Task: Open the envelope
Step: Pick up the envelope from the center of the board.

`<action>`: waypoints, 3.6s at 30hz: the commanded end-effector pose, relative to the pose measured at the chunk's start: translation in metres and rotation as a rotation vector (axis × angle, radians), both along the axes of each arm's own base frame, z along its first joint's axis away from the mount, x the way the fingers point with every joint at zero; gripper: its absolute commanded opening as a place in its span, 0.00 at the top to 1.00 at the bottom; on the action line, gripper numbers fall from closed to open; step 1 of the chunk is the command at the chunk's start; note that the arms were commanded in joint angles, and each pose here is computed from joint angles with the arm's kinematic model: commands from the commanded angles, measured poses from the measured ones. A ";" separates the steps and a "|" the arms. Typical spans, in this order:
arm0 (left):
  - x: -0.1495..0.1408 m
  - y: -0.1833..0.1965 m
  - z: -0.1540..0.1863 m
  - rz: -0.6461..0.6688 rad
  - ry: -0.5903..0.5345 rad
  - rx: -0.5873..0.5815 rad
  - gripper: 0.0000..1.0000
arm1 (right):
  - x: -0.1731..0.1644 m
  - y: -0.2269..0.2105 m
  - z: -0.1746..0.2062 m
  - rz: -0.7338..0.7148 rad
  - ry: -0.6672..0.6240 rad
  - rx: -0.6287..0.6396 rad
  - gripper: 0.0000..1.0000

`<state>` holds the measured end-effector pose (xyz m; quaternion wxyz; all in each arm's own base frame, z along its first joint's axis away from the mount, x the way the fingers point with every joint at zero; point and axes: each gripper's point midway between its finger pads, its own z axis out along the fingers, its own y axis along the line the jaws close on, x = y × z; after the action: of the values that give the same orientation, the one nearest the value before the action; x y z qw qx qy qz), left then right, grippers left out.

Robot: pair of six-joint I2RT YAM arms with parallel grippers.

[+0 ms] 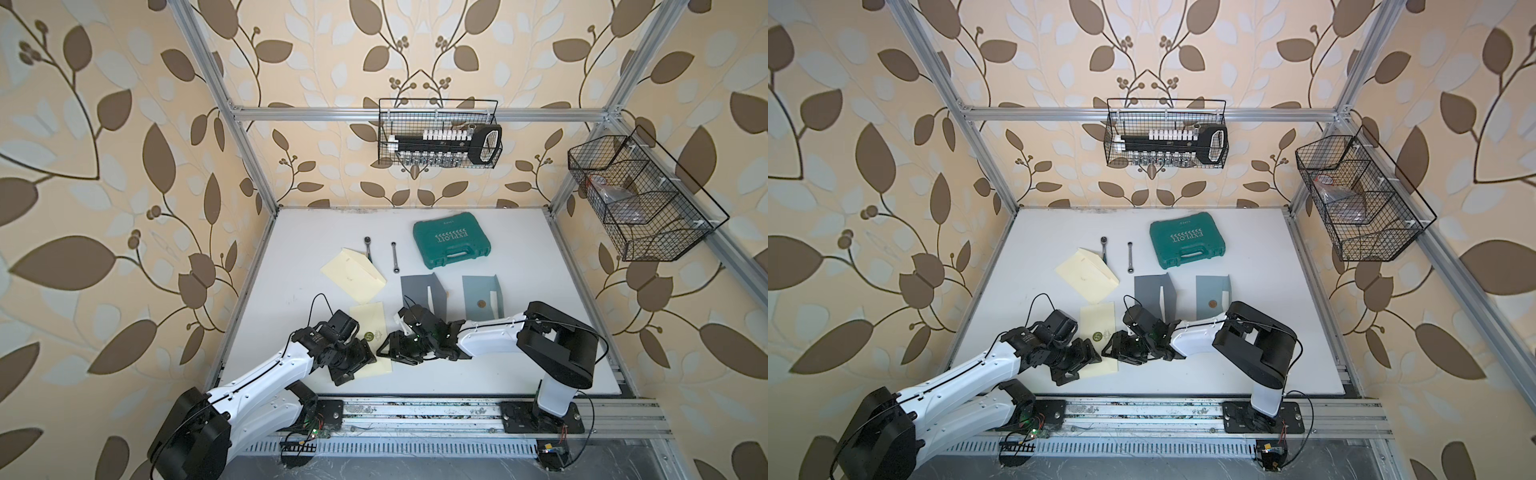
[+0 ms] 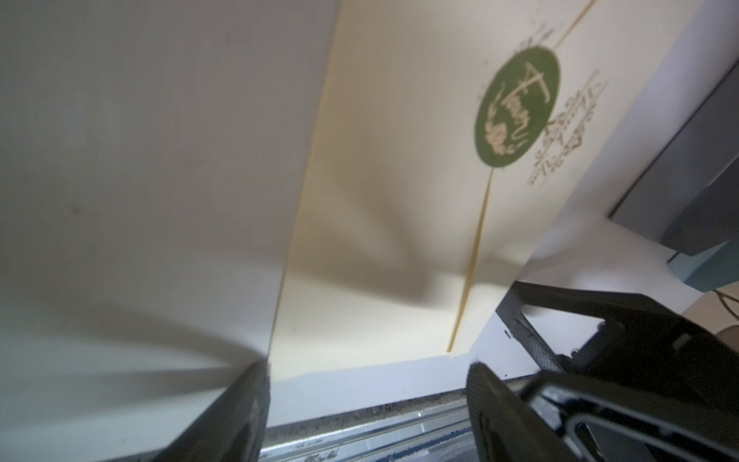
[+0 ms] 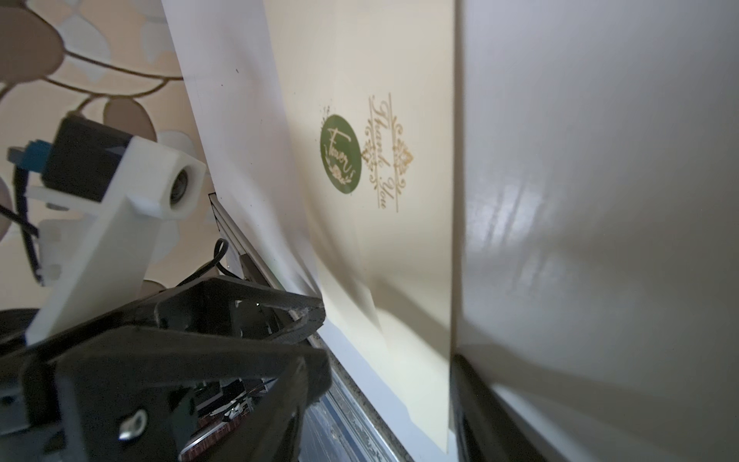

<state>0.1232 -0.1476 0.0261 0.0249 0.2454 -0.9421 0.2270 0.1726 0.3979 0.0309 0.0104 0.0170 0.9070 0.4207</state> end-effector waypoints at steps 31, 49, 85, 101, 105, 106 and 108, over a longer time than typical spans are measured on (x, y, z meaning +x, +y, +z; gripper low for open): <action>0.017 0.011 0.029 0.012 -0.144 0.045 0.22 | 0.004 -0.014 0.005 0.012 -0.061 0.008 0.95; 0.087 0.017 0.165 0.112 -0.643 0.029 0.06 | 0.039 -0.075 0.129 0.013 -0.581 -0.048 1.00; 0.143 -0.072 0.317 -0.265 -0.958 -0.618 0.13 | 0.038 -0.118 0.269 0.192 -0.796 0.469 1.00; 0.143 -0.073 0.303 -0.233 -0.950 -0.600 0.29 | 0.037 -0.104 0.255 0.223 -0.729 0.472 1.00; 0.143 -0.071 0.305 -0.234 -0.972 -0.589 0.29 | 0.036 -0.101 0.252 0.227 -0.723 0.467 1.00; 0.143 -0.071 0.304 -0.234 -0.975 -0.588 0.29 | 0.036 -0.100 0.252 0.229 -0.723 0.467 1.00; 0.143 -0.071 0.304 -0.233 -0.977 -0.592 0.30 | 0.035 -0.099 0.253 0.233 -0.727 0.469 1.00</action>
<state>0.2697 -0.2180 0.3120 -0.2865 0.0135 -0.7812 0.5545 0.2066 0.2942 0.2668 0.2630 -0.2209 0.7343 0.5856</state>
